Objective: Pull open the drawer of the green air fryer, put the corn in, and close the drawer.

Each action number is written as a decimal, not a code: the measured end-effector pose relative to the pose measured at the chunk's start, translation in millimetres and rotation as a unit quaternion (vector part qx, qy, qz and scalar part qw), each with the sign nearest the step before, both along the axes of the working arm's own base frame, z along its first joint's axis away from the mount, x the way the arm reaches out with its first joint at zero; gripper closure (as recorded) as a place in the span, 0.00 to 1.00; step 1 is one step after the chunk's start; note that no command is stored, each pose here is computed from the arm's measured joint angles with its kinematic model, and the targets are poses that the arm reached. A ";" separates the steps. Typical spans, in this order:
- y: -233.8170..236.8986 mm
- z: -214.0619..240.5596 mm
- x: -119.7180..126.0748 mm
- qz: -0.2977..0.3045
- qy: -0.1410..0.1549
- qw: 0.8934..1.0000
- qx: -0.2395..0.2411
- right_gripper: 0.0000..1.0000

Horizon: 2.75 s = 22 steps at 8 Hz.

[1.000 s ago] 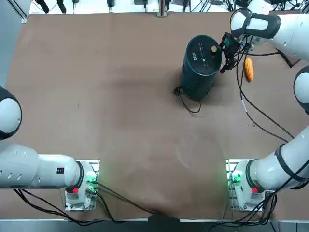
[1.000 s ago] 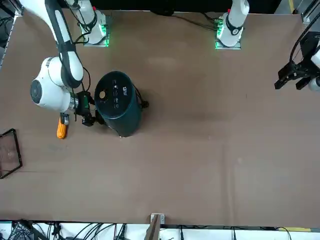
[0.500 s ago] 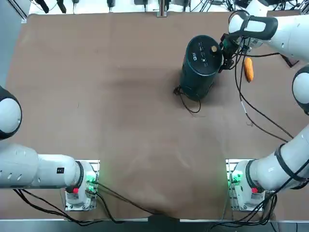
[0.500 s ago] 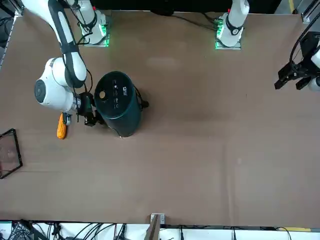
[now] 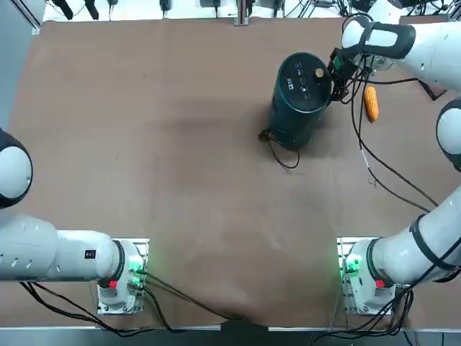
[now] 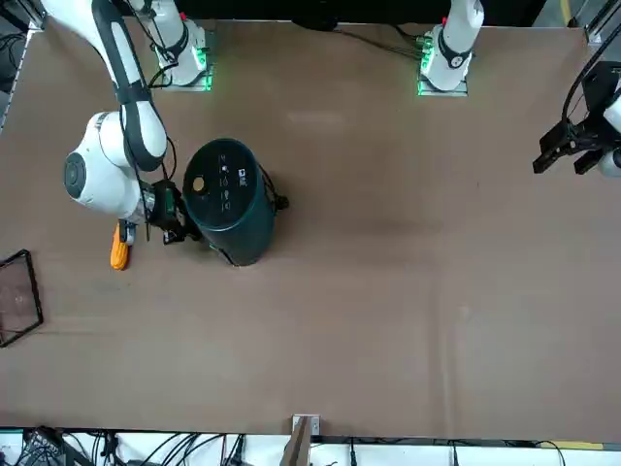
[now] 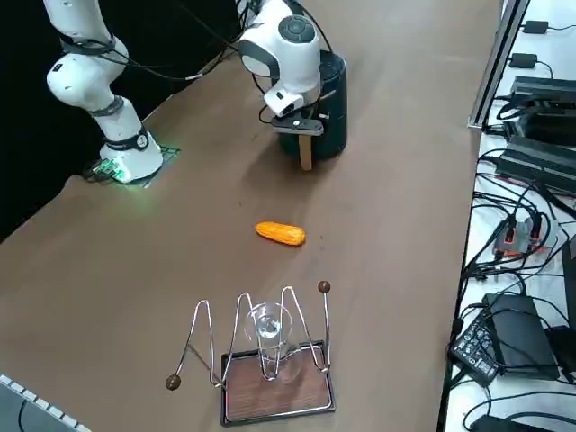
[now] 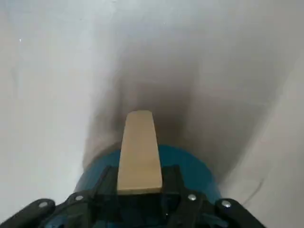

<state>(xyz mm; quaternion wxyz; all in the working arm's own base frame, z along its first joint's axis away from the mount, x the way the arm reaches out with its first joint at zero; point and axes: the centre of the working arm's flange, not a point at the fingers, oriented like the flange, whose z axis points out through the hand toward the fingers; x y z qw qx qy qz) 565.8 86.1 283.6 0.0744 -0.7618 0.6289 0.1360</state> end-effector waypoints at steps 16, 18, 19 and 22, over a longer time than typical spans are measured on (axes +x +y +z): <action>-94.5 -11.9 15.3 0.053 -0.035 0.998 0.010 0.53; -94.8 -12.2 15.8 0.053 -0.034 0.998 0.010 0.52; -94.9 -12.1 17.1 0.053 -0.036 0.998 0.010 0.39; -103.9 5.9 29.2 0.067 -0.042 0.997 -0.003 0.00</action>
